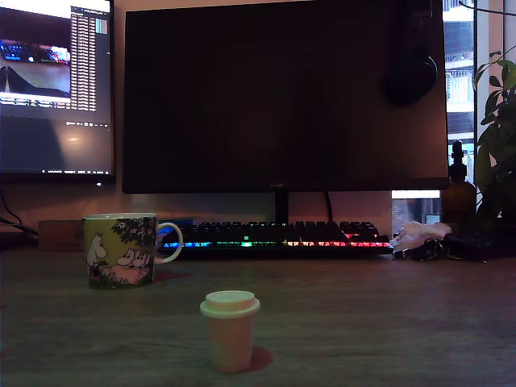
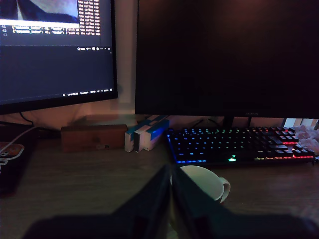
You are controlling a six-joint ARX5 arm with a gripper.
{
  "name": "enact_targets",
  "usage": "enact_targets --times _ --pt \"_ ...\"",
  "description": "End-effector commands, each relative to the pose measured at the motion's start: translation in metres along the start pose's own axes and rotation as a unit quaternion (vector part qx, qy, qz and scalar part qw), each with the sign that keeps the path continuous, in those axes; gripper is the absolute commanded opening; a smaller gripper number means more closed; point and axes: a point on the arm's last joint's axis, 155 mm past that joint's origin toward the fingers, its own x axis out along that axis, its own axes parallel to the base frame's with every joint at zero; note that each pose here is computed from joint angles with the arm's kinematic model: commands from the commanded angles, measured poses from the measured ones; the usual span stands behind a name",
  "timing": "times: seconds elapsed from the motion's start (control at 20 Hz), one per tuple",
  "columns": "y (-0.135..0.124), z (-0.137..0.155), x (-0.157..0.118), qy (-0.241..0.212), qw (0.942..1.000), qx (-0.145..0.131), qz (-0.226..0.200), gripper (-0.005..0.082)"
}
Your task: Pick up the coffee capsules on the table and drop them inside the coffee cup
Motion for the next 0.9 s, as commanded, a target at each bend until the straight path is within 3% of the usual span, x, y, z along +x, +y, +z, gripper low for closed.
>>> enact_targets --times 0.0,0.25,0.5,0.85 --pt "0.008 -0.011 -0.008 0.015 0.9994 0.019 0.026 -0.0019" --pt "0.008 -0.011 -0.008 0.014 0.9994 0.019 0.025 -0.0019" --pt "0.003 0.008 -0.008 -0.024 0.9996 0.005 0.012 -0.002" --pt "-0.025 0.001 0.003 0.001 0.9978 -0.005 -0.066 -0.0019"
